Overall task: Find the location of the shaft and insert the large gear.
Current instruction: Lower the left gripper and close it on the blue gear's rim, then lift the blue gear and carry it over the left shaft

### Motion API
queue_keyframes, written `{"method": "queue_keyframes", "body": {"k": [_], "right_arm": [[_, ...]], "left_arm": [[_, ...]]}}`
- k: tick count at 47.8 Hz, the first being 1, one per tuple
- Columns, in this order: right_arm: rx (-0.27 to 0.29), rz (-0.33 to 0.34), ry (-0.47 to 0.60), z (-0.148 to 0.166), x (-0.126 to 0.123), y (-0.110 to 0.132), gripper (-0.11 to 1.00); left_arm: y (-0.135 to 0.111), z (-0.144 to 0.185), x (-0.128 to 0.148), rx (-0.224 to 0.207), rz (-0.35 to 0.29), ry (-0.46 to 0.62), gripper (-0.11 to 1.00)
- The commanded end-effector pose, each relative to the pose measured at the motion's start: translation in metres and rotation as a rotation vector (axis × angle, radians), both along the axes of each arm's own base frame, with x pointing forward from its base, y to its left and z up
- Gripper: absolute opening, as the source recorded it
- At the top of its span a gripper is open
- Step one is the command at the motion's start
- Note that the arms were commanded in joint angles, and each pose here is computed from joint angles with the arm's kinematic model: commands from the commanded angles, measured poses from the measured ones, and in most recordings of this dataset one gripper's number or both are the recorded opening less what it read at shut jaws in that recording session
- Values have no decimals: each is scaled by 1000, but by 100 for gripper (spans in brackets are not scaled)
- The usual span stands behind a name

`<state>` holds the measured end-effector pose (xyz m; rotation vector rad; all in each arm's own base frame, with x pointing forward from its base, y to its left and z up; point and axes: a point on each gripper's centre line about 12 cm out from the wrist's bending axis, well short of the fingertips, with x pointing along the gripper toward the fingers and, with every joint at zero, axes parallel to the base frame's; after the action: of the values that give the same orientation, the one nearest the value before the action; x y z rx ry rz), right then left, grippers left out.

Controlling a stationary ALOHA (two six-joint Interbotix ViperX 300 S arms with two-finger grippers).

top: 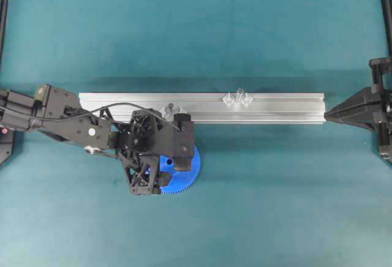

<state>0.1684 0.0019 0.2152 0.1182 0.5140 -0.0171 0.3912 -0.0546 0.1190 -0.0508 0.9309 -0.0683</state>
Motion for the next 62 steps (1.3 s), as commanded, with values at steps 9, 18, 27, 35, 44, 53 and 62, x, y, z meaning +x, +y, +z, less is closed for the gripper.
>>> {"method": "queue_keyframes", "body": {"k": [9,18,27,35,44,53,62], "right_arm": [[8,-3,-20,5,1,0,3],[8,-3,-21,5,0,0,3],[8,-3,-23,4,0,0,3],[8,-4,-38,5,0,0,3],[8,-4,-43,3,-1,0,3],[8,-4,-54,5,-2,0,3],[8,-4,-60,6,-3,0,3]], "left_arm": [[0,7,3,0,-1,-14,71],[0,7,3,-1,1,-17,71],[-1,26,9,-2,-6,-68,71],[-1,50,14,-9,-8,-132,71],[-1,77,16,-17,-8,-200,71],[9,103,20,0,-6,-270,71],[33,130,30,66,-6,-346,71]]}}
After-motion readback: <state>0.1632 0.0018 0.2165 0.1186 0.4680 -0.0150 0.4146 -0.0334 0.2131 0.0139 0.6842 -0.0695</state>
